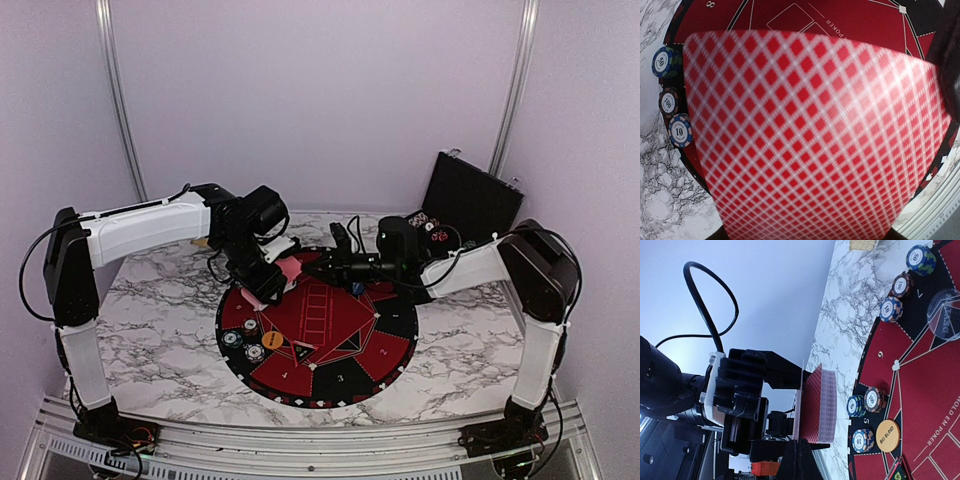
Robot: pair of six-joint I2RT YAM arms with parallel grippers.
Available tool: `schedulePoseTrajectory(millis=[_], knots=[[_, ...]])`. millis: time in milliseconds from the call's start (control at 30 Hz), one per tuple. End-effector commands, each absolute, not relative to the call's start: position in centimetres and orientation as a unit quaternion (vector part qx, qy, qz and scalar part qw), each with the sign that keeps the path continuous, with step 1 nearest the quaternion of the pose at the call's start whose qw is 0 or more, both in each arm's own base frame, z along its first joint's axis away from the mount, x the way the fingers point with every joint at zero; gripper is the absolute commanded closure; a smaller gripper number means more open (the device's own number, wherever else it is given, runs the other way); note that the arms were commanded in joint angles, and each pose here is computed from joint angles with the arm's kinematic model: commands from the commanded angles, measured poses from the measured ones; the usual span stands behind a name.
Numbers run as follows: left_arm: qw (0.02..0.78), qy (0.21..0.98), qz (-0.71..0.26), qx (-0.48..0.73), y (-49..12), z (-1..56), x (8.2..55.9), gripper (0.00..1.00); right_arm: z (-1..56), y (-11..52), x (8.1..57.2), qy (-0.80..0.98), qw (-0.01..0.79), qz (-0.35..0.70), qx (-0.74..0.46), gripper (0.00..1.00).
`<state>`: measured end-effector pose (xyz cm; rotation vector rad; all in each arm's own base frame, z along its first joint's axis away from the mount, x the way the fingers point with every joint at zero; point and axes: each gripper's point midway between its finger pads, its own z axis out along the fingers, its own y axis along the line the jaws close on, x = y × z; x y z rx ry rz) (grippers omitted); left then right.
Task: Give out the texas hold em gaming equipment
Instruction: Pick up the poker card from the face-down deck piles.
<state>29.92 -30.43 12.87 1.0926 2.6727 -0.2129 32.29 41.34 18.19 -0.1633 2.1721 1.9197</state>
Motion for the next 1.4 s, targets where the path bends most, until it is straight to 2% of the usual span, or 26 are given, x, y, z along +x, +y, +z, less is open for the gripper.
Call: schedulePoseTrajectory(millis=[0, 1367], knots=[[0.146, 0.914, -0.073, 0.371, -29.7, 14.6, 30.1, 0.68, 21.5, 40.7, 32.2, 0.714, 0.135, 0.683, -0.071, 1.00], [0.152, 0.914, -0.071, 0.369, -29.4, 14.9, 30.1, 0.68, 22.8, 38.4, 32.5, 0.693, 0.130, 0.708, -0.045, 1.00]])
